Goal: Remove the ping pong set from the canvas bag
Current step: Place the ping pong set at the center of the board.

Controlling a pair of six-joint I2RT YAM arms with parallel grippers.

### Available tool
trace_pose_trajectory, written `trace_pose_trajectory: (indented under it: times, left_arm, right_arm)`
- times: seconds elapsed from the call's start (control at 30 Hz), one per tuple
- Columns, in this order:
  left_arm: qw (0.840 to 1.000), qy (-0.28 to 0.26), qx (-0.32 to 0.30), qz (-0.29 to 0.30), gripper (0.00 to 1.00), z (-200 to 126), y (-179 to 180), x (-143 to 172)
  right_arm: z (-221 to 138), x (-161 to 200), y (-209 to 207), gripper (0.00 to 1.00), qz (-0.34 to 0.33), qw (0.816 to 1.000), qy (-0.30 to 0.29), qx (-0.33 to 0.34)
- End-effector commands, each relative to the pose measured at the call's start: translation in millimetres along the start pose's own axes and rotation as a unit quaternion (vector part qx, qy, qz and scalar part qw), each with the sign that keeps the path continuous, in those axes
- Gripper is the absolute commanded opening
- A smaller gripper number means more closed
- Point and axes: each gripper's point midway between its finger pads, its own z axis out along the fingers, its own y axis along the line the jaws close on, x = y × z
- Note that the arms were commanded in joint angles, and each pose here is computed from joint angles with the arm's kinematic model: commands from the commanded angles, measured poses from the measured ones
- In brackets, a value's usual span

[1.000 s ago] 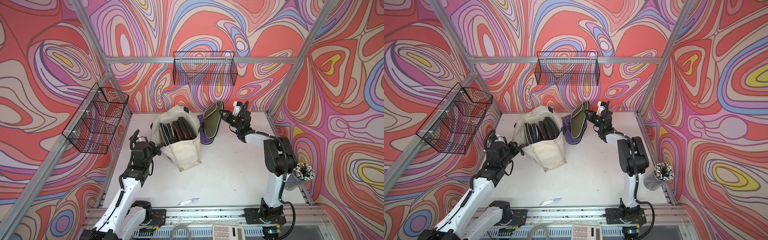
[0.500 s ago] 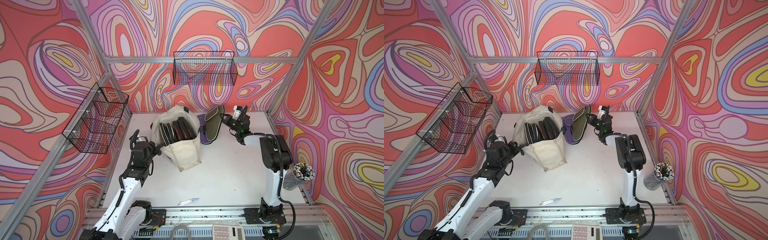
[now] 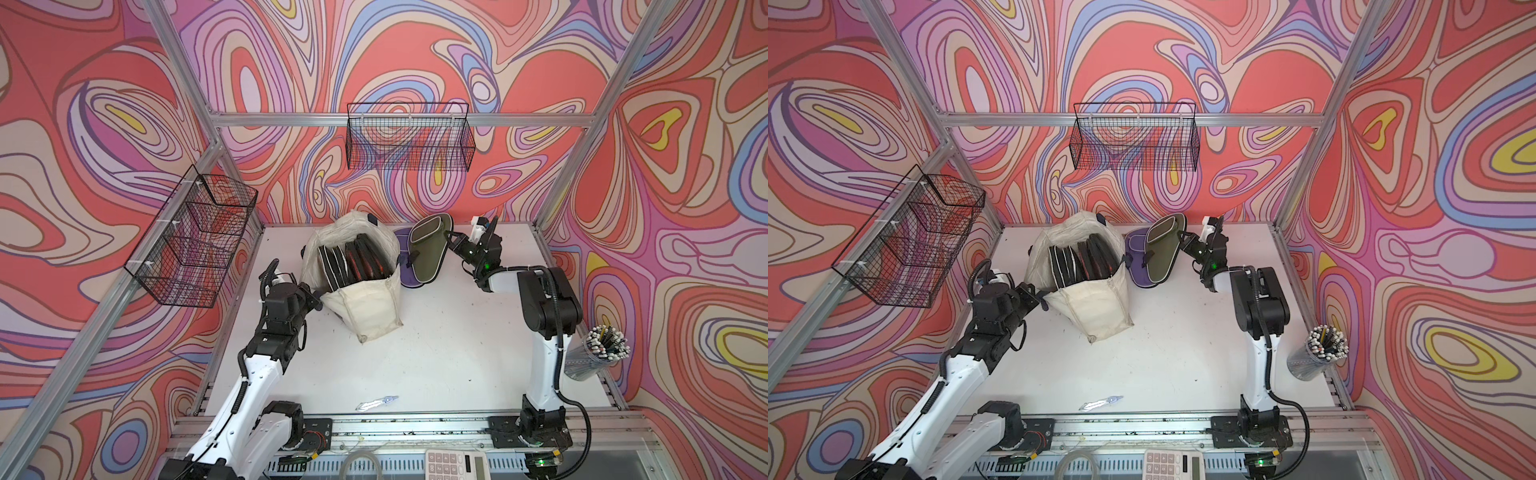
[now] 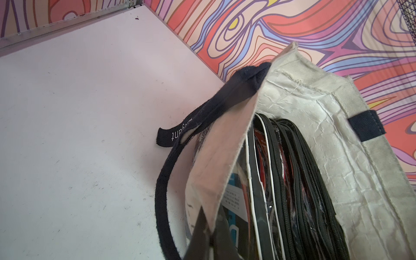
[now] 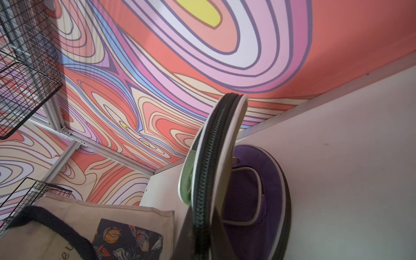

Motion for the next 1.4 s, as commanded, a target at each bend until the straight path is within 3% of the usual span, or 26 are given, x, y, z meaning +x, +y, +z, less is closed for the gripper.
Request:
trace_pose_trajectory:
  times: [0.0,0.5,0.97,1.23,1.37]
  left_arm:
    - [0.999,-0.04,-0.005,-0.001,0.0,-3.1,-0.8,-20.3]
    - [0.999,-0.044,-0.007,-0.005,0.0,-8.2,3.1,-18.9]
    - [0.999,-0.043,-0.007,-0.007,0.0,-7.1,5.4,-16.0]
    - [0.999,-0.04,-0.007,-0.009,0.0,-6.1,6.5,-13.8]
    - [0.999,-0.041,-0.005,-0.007,0.0,-7.7,4.7,-15.4]
  right_arm:
    - [-2.1,8.7,-25.4,0.0,0.003,1.0,0.0,0.028]
    - [-7.0,19.3,-62.6,0.0,0.001,0.994,0.017,0.106]
    - [-18.4,34.3,-112.6,0.0,0.002,0.972,0.044,0.23]
    - [-23.0,42.7,-126.1,0.0,0.005,0.966,0.051,0.253]
    - [-22.7,44.3,-128.4,0.15,0.004,0.965,0.055,0.258]
